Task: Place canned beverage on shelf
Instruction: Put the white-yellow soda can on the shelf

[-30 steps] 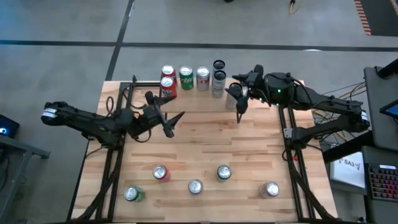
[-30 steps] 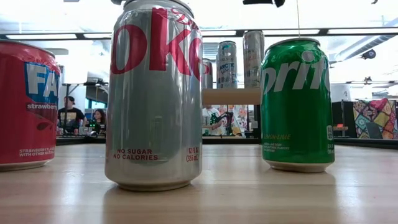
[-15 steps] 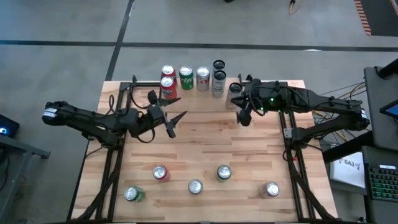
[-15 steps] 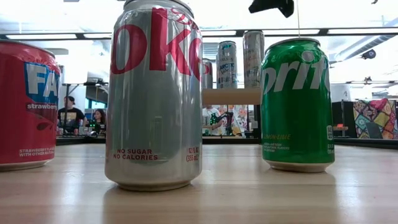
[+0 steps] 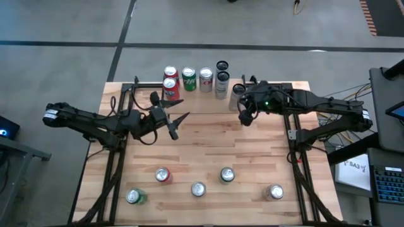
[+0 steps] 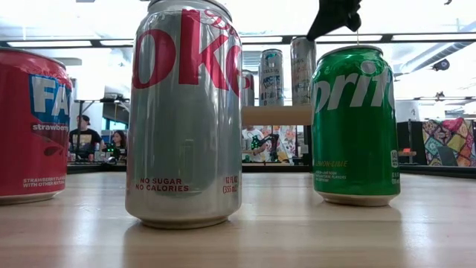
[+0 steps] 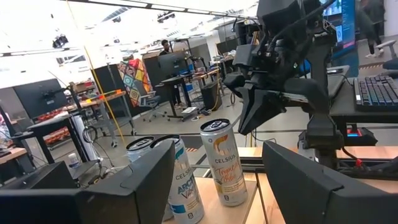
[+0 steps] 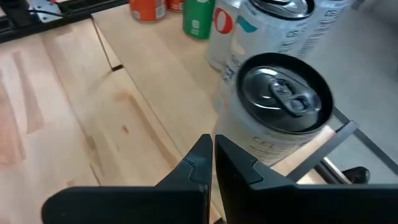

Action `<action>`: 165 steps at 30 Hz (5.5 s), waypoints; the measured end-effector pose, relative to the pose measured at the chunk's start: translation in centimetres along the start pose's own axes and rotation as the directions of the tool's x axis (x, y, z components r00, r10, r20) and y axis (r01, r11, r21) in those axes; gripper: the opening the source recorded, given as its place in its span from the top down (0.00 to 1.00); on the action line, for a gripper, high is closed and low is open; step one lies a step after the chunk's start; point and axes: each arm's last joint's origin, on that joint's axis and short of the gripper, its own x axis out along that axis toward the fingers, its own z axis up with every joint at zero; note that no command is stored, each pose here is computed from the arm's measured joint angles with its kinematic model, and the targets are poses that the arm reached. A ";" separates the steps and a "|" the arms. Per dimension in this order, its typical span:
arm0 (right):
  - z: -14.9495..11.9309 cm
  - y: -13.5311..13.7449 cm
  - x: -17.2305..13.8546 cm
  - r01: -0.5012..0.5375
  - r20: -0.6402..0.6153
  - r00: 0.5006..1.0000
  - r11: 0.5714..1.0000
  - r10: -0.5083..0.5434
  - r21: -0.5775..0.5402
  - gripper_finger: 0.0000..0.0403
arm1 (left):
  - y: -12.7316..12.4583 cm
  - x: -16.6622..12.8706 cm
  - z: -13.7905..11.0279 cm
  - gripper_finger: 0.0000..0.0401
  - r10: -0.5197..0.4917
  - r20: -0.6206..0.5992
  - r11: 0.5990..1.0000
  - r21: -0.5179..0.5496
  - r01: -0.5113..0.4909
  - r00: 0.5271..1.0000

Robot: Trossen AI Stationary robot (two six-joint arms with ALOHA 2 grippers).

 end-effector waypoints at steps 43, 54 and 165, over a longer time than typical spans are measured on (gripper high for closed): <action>0.0 -2.2 0.3 0.171 -0.022 0.985 0.985 -0.171 -0.007 0.98 | -0.1 0.0 -0.3 0.43 -0.007 -0.021 1.000 -0.018 0.006 1.000; -0.2 -1.7 0.4 0.027 -0.057 0.998 0.997 -0.022 0.078 0.98 | -0.1 0.0 -0.4 0.43 -0.008 -0.025 1.000 -0.015 0.008 1.000; 0.3 -0.5 3.5 0.310 -0.134 0.950 0.899 -0.282 0.310 0.98 | 5.1 0.6 -2.5 1.00 -0.348 -0.024 0.918 0.194 0.346 0.937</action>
